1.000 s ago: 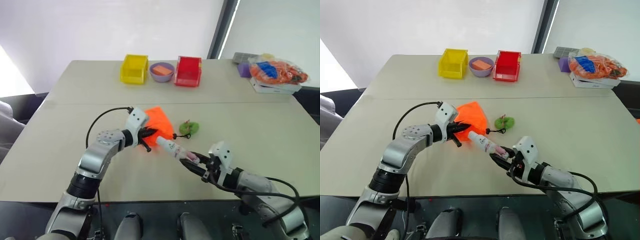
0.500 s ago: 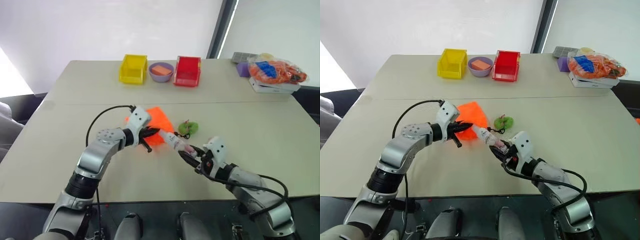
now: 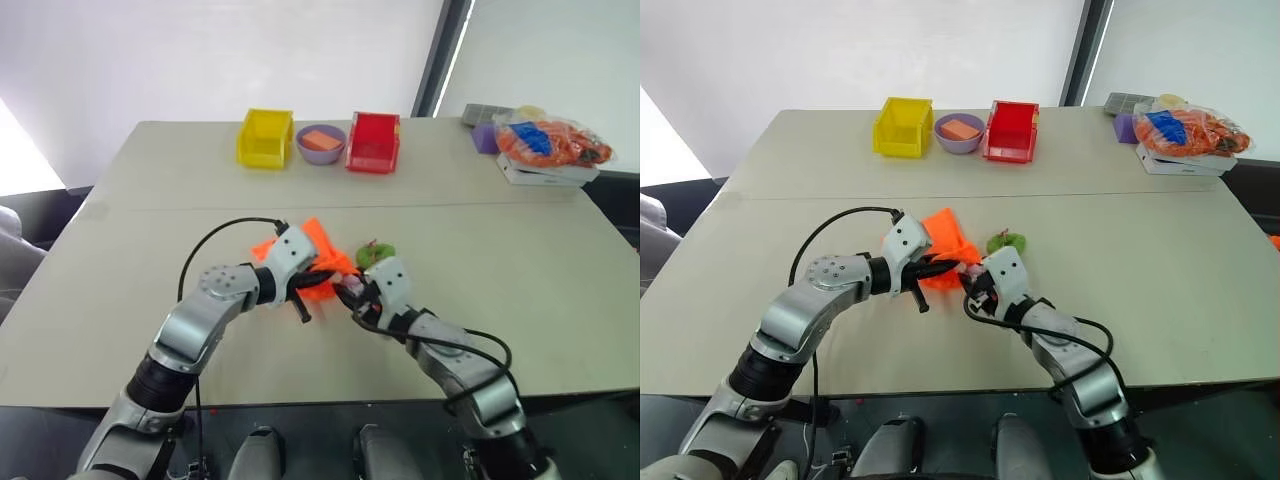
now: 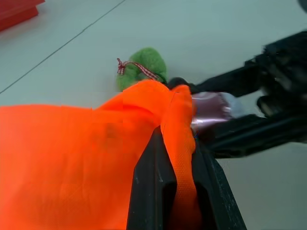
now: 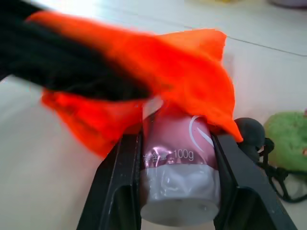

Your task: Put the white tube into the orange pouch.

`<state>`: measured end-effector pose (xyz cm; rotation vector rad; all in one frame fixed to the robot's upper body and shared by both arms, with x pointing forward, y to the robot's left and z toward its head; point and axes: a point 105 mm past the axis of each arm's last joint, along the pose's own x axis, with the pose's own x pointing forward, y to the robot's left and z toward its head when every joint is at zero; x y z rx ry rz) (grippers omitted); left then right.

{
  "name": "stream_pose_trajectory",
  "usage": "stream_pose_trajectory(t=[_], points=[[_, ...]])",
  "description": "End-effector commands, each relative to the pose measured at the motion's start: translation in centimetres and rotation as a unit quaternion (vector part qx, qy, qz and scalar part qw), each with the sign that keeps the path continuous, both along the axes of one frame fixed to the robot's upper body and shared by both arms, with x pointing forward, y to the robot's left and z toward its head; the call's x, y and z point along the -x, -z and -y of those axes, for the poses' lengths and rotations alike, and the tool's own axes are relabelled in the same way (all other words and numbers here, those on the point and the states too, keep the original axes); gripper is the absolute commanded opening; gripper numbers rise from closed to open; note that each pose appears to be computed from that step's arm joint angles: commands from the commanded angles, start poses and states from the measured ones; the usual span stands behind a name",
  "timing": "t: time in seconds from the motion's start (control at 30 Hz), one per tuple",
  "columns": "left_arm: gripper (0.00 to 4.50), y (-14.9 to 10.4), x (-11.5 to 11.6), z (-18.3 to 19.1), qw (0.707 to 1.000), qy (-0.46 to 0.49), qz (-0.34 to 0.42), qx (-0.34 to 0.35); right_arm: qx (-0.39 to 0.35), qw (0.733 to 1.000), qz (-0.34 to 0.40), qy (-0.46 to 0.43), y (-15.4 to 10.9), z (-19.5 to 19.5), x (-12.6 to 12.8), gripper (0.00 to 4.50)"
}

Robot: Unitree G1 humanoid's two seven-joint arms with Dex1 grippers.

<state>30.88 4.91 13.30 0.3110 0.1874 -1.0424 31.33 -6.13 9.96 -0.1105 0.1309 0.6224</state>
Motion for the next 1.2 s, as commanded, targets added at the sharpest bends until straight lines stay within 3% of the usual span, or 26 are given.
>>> stream_pose_trajectory(t=[0.03, 0.2, 0.43, 0.83, 1.0, 1.2], points=[[0.0, -0.6, 1.2, 0.8, 0.999, 0.036, 0.006, 0.003, 0.004, 0.999, 0.04, 0.014, -1.6, -0.7, -1.1, 1.25], [0.0, -0.3, 1.3, 0.3, 1.0, 0.027, 0.004, -0.004, -0.005, 0.999, 0.022, 0.024, -1.4, -1.3, -2.1, 1.25], [0.0, 0.1, 0.6, -0.9, 1.0, 0.005, 0.004, -0.012, 0.01, 1.0, 0.028, 0.001, -1.6, -0.9, -0.5, 4.39], [0.0, 0.4, -0.7, -3.0, 0.999, -0.012, 0.015, -0.026, 0.042, 0.992, -0.001, -0.12, -2.4, 1.5, 5.3, 4.46], [0.0, 1.1, -0.7, -5.1, 0.999, -0.004, 0.013, -0.048, -0.003, 0.997, -0.01, -0.08, -3.9, 4.6, 4.3, 4.46], [0.0, 1.7, -0.2, -6.3, 0.998, 0.016, 0.008, -0.064, -0.01, 1.0, -0.028, -0.006, -3.0, 7.2, 1.7, 4.46]])
